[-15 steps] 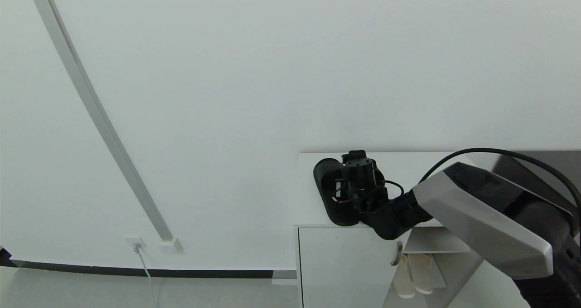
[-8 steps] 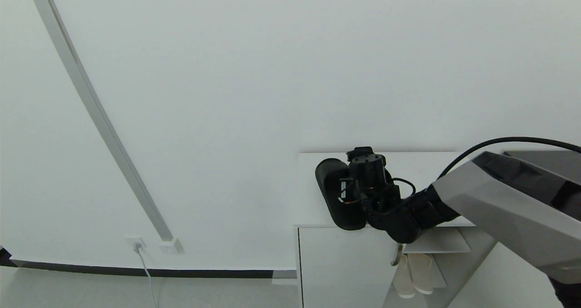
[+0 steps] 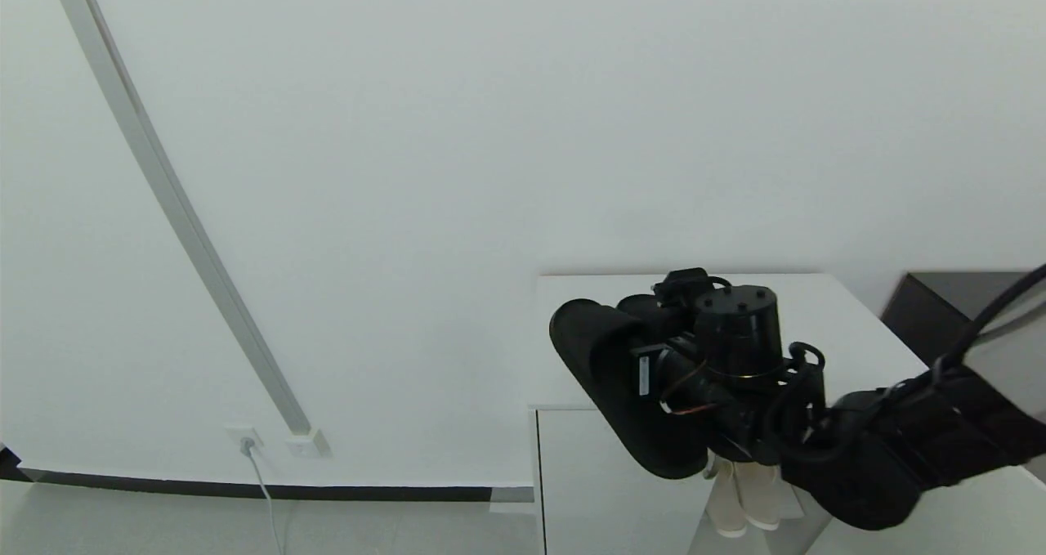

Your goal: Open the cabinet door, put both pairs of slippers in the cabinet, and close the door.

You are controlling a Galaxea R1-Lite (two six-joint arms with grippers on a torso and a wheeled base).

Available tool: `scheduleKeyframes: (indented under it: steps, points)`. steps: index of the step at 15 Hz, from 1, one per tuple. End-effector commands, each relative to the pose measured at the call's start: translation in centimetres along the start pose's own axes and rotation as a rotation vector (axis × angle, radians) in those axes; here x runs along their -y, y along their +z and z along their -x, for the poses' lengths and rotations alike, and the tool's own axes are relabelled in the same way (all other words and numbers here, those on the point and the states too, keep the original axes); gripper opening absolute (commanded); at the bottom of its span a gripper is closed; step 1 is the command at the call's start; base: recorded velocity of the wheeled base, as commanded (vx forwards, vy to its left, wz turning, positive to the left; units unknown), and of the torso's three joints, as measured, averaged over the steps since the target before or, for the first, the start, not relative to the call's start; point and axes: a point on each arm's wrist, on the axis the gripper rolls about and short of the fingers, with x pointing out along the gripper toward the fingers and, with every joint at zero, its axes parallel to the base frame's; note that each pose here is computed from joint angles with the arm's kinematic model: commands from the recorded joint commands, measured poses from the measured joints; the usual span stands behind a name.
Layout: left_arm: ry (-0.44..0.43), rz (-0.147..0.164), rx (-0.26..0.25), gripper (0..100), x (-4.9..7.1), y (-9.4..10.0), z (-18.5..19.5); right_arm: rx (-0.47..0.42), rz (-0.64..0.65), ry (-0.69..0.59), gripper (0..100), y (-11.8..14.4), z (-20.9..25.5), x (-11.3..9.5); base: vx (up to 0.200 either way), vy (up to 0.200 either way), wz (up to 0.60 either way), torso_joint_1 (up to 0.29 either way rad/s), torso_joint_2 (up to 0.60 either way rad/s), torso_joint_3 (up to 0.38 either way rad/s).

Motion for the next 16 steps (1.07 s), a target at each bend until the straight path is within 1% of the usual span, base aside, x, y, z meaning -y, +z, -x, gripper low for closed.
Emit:
scheduleKeyframes:
  steps: [1, 4, 6, 9, 14, 16]
  points:
    - [0.001, 0.0, -0.001, 0, 0.0, 0.0, 0.0, 0.039, -0.01, 0.094, 0, 1.7, 4.0, 0.1, 0.0, 0.0, 0.0, 0.0, 0.0, 0.0]
    - [0.001, 0.002, -0.001, 0, 0.0, 0.0, 0.0, 0.018, 0.001, 0.102, 0, 1.1, 5.1, 0.2, 0.0, 0.0, 0.0, 0.0, 0.0, 0.0]
    - [0.0, 0.0, -0.001, 0, 0.0, 0.0, 0.0, 0.018, -0.001, 0.099, 0, 1.1, 5.3, 0.3, 0.0, 0.0, 0.0, 0.0, 0.0, 0.0]
    - [0.001, 0.006, -0.001, 0, 0.0, 0.0, 0.0, 0.013, 0.014, 0.097, 0, 0.9, 5.3, 0.3, 0.0, 0.0, 0.0, 0.0, 0.0, 0.0]
    - [0.0, 0.006, -0.001, 0, 0.0, 0.0, 0.0, -0.001, 0.025, 0.096, 0, 0.4, 5.2, 0.3, -0.2, 0.0, 0.0, 0.006, 0.0, 0.003]
    - [0.0, 0.013, -0.001, 0, 0.0, 0.0, 0.0, -0.002, 0.027, 0.093, 0, 0.4, 5.2, 0.4, -0.2, 0.0, 0.0, -0.01, 0.0, 0.002]
